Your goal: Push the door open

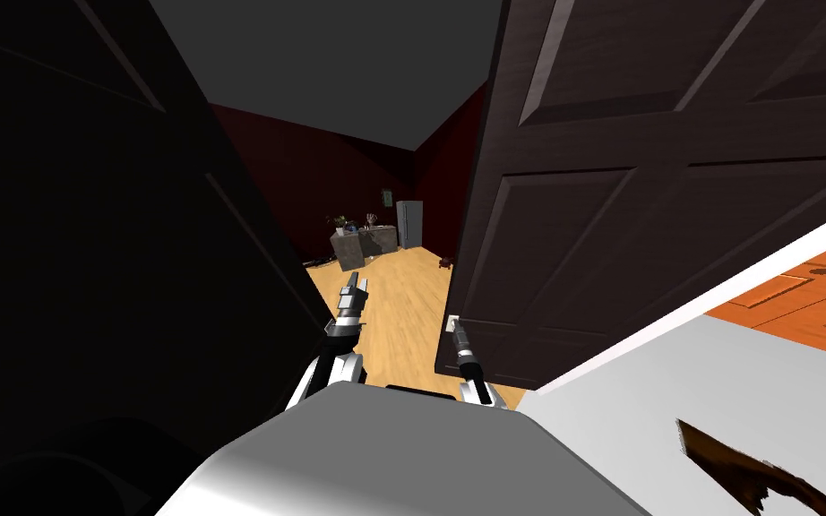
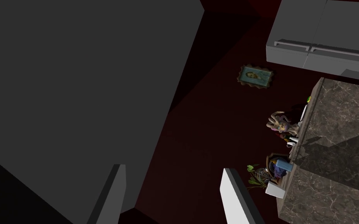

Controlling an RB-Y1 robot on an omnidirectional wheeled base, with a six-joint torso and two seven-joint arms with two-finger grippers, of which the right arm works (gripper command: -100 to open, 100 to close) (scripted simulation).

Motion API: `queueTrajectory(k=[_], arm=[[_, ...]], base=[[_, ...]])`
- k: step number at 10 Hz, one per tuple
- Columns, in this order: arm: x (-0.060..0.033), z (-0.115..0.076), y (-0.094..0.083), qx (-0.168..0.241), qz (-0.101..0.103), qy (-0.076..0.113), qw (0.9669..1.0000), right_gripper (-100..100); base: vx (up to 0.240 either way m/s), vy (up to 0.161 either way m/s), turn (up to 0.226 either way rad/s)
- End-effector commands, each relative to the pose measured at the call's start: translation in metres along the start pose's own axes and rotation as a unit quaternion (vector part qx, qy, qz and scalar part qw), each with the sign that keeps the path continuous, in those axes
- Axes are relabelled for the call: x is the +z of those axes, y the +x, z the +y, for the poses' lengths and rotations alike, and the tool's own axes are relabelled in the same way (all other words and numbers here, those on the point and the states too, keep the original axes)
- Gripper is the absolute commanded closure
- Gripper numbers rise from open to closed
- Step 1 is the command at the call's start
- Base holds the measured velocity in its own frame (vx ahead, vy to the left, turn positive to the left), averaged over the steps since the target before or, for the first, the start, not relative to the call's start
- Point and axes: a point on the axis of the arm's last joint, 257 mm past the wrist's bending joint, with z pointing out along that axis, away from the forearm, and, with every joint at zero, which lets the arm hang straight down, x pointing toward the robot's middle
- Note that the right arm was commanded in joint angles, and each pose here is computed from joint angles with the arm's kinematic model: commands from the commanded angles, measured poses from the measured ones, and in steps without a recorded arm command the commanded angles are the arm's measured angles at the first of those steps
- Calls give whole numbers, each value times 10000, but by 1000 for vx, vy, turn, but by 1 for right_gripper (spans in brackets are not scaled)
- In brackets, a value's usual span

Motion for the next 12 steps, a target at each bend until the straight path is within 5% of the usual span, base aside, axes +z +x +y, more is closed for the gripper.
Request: queueTrajectory(k=[1,2,5,6,12], arm=[[6,13,-7,4,-6,-19,10000,100],[4,2,-245,-137,-176,13,9998,100],[11,13,-417,-206,-342,16,9992,100],[44,-10,-297,-201,-224,58,9995,-100],[71,8,-62,-205,-76,33,9998,-100]], base=[[0,0,0],[127,0,-85],[188,-31,-85],[57,-44,-153],[-83,-22,-91]])
